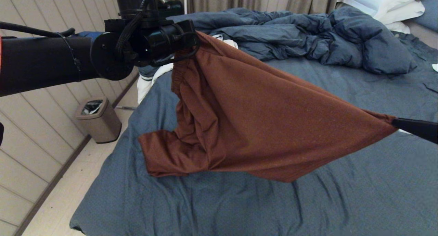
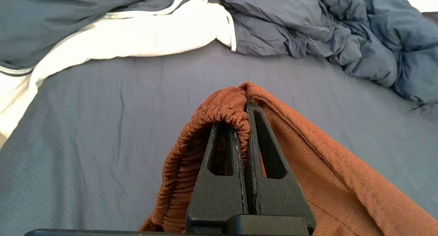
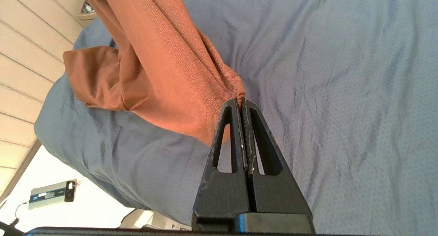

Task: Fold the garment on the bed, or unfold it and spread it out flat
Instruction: Unford the brown shorts

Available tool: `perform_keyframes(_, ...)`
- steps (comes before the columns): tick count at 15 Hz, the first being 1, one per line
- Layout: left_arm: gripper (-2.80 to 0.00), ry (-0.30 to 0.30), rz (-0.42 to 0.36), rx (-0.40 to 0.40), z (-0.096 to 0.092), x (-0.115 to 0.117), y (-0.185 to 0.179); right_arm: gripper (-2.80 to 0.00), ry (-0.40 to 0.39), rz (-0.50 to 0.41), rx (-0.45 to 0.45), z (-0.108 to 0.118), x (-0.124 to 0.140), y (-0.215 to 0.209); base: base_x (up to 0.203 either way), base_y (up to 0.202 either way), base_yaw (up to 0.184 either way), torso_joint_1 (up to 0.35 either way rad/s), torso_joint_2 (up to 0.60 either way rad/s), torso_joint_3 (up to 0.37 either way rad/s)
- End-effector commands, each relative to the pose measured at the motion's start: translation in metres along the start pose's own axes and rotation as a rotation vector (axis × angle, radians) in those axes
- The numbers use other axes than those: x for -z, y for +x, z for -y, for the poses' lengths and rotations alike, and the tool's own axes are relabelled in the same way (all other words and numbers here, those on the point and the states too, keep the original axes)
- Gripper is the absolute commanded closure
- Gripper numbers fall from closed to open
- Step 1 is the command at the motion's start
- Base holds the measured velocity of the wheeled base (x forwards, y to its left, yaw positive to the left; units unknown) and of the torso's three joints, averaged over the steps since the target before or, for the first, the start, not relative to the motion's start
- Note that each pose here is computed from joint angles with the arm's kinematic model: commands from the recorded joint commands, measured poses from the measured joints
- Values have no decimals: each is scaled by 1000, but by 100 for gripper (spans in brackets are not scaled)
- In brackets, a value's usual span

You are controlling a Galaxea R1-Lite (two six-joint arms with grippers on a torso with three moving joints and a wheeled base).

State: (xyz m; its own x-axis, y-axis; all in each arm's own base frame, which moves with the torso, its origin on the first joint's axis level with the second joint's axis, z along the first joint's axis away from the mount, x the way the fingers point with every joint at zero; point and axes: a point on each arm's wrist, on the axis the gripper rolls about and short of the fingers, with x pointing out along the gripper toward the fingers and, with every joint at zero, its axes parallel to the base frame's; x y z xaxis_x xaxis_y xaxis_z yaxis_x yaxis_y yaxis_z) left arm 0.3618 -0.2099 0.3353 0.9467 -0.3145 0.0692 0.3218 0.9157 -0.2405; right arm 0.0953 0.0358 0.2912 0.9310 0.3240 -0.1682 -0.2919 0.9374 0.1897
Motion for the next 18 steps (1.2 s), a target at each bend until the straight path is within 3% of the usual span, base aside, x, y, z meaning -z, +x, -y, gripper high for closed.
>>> perform_keyframes(1,0,5,-32,-8,0,15,9,0,1,-47,18,2,6,12,0,0,0,0,0,0)
perform_keyframes(5,0,18,-94,-13,5,48,26,0,-5,-113,51,5,13,34,0,0,0,0,0,0)
perform_keyframes(9,0,36,-139,-3,24,85,37,0,-10,-91,136,23,27,70,0,0,0,0,0,0)
perform_keyframes(13,0,92,-152,23,37,112,45,0,-11,-116,188,35,36,83,0,0,0,0,0,0)
perform_keyframes(15,0,124,-192,46,48,136,49,0,-6,-130,208,39,41,83,0,0,0,0,0,0)
perform_keyframes(18,0,164,-186,83,63,151,48,0,-3,-153,215,40,50,79,0,0,0,0,0,0)
